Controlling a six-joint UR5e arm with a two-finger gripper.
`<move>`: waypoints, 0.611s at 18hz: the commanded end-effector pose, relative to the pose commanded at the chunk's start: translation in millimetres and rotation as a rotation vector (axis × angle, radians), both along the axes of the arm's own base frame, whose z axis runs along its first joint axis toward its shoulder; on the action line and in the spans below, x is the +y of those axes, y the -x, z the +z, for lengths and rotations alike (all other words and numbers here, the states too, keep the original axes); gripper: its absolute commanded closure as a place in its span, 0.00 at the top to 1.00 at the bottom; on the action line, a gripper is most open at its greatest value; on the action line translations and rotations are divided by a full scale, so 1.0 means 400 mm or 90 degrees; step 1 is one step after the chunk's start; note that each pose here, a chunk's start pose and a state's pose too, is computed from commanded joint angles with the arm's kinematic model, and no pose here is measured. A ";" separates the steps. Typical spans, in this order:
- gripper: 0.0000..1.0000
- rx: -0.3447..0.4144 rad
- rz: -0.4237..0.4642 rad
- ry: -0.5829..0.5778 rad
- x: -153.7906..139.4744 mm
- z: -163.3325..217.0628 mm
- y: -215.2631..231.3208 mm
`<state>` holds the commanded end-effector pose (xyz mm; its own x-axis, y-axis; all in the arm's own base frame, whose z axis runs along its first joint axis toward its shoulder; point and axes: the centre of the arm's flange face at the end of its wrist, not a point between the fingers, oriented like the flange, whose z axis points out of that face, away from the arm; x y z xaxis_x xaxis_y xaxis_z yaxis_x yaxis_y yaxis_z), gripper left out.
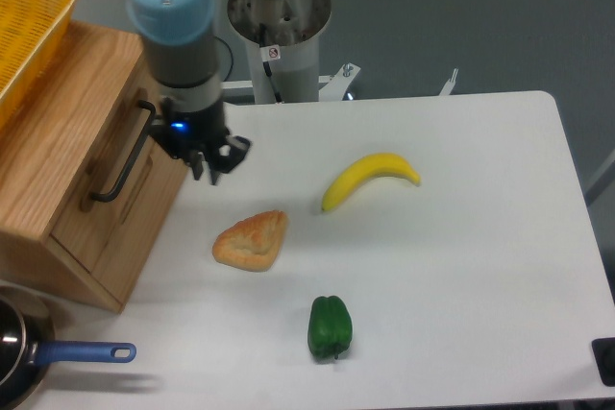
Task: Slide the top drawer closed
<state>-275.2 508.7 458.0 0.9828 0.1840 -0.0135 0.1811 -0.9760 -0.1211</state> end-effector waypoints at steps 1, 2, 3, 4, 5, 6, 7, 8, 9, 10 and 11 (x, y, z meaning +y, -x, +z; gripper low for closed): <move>0.99 0.003 0.002 0.001 -0.012 -0.001 0.022; 1.00 0.005 0.003 0.003 -0.025 -0.003 0.046; 1.00 0.012 0.001 0.013 -0.042 -0.010 0.078; 1.00 0.020 -0.003 0.029 -0.058 -0.018 0.105; 1.00 0.028 -0.008 0.045 -0.074 -0.027 0.125; 1.00 0.033 -0.009 0.058 -0.097 -0.035 0.151; 1.00 0.034 -0.017 0.065 -0.117 -0.041 0.173; 1.00 0.034 -0.031 0.069 -0.132 -0.045 0.192; 1.00 0.032 -0.043 0.077 -0.151 -0.052 0.213; 1.00 0.031 -0.047 0.089 -0.161 -0.070 0.234; 1.00 0.028 -0.042 0.103 -0.172 -0.094 0.261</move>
<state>-379.4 440.0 420.3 0.9905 0.1115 -0.0803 0.1143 -0.9929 0.0316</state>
